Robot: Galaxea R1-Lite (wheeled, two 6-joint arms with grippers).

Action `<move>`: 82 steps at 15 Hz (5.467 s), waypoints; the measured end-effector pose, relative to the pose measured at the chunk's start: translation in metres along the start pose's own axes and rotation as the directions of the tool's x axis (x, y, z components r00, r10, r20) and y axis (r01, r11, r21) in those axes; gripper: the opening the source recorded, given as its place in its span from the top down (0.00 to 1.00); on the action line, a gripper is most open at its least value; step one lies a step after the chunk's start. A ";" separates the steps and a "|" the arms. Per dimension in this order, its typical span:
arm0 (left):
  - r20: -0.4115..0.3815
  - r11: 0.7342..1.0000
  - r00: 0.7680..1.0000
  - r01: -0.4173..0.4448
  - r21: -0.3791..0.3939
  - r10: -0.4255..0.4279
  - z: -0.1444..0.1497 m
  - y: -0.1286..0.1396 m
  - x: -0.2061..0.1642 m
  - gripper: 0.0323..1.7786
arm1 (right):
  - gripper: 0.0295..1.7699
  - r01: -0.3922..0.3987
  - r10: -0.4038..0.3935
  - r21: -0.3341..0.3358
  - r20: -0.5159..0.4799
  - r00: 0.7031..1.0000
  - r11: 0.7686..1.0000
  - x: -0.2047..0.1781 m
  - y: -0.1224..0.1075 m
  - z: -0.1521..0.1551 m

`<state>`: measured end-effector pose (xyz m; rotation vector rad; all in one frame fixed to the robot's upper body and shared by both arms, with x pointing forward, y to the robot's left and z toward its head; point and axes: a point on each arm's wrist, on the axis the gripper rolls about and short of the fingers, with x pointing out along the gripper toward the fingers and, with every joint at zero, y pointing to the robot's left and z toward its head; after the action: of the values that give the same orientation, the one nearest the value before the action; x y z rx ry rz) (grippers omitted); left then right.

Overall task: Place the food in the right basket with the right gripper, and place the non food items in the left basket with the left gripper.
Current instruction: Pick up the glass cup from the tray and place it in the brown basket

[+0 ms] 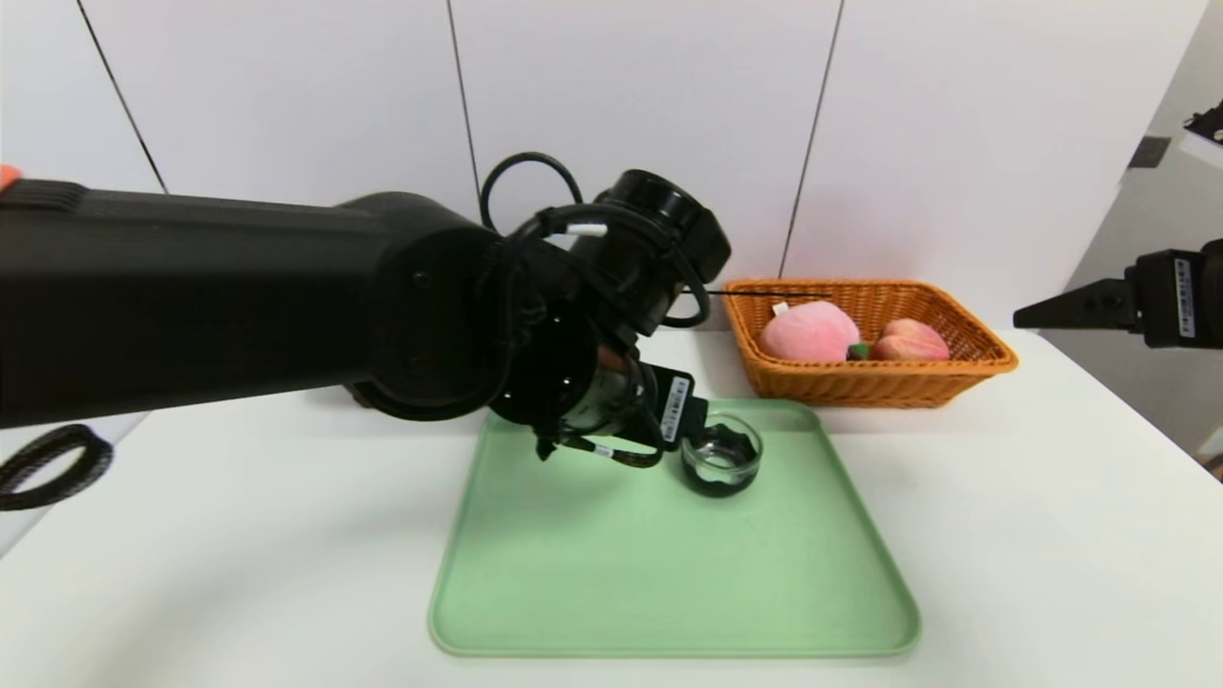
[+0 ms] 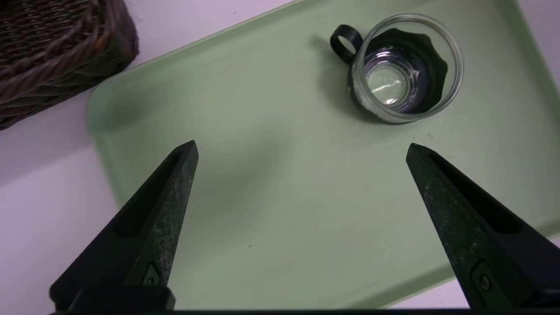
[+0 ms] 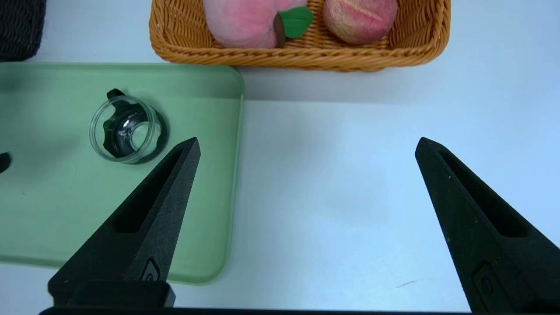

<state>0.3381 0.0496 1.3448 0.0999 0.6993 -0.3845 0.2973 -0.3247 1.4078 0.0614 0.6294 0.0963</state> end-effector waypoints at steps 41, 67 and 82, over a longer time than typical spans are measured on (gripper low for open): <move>-0.125 0.992 0.990 -0.078 -0.097 0.065 -0.017 -0.027 0.101 0.38 | 0.04 -0.287 0.285 -0.056 -0.036 0.958 0.956 -0.044 0.018 -0.060; 0.132 0.958 0.972 -0.158 -0.238 0.193 0.064 0.093 -0.015 0.97 | 0.04 -0.313 0.312 -0.074 -0.031 0.950 0.947 -0.049 0.022 -0.062; 0.040 0.907 0.953 -0.273 -0.320 0.300 0.059 0.159 0.058 0.97 | 0.04 -0.312 0.311 -0.073 -0.035 0.950 0.947 -0.050 0.022 -0.068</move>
<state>0.4744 0.1658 1.3468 -0.1133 0.6385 0.0081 0.2153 -0.3068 1.3846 0.0848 0.6349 0.4282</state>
